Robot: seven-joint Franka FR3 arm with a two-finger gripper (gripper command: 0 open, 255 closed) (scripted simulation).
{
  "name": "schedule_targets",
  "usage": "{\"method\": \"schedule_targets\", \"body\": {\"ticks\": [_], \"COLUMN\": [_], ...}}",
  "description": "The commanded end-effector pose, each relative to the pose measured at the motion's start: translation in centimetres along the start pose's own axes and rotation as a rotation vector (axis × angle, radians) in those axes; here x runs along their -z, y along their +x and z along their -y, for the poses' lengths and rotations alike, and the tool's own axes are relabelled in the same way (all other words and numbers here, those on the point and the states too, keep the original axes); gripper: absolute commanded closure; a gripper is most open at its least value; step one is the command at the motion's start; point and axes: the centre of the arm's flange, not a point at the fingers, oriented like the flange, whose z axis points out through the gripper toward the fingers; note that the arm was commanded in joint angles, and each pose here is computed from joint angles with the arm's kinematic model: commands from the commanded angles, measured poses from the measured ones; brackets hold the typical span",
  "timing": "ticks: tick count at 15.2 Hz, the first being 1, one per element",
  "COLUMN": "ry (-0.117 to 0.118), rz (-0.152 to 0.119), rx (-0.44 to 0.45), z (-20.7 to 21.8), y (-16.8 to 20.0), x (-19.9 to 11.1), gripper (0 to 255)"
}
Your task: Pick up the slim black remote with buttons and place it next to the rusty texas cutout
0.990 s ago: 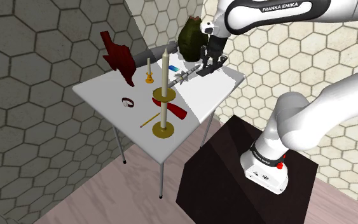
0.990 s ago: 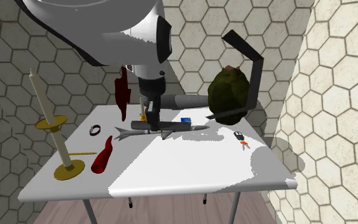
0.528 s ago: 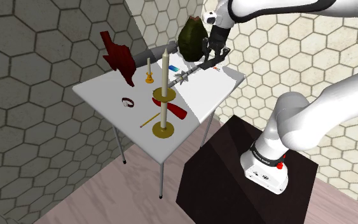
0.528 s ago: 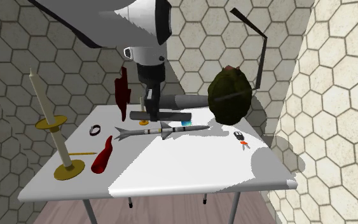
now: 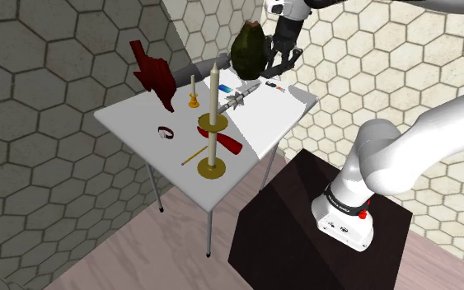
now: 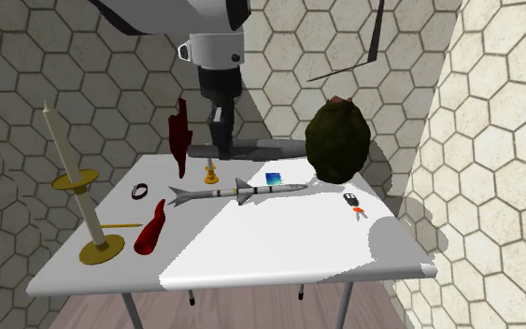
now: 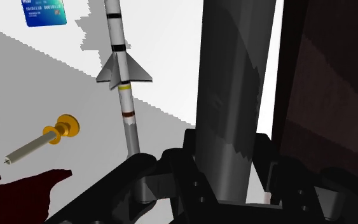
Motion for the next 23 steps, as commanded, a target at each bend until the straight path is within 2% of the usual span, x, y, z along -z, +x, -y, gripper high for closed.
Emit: {"method": "schedule_targets", "body": {"ticks": [1, 16, 23], "ry": [0.0, 0.0, 0.0], "rz": [0.0, 0.0, 0.0], "rx": [0.0, 0.0, 0.0], "z": [-0.1, -0.7, -8.9], "y": [-0.1, 0.0, 4.1], "x": [1.1, 8.6, 7.8], "gripper": [255, 255, 255]}}
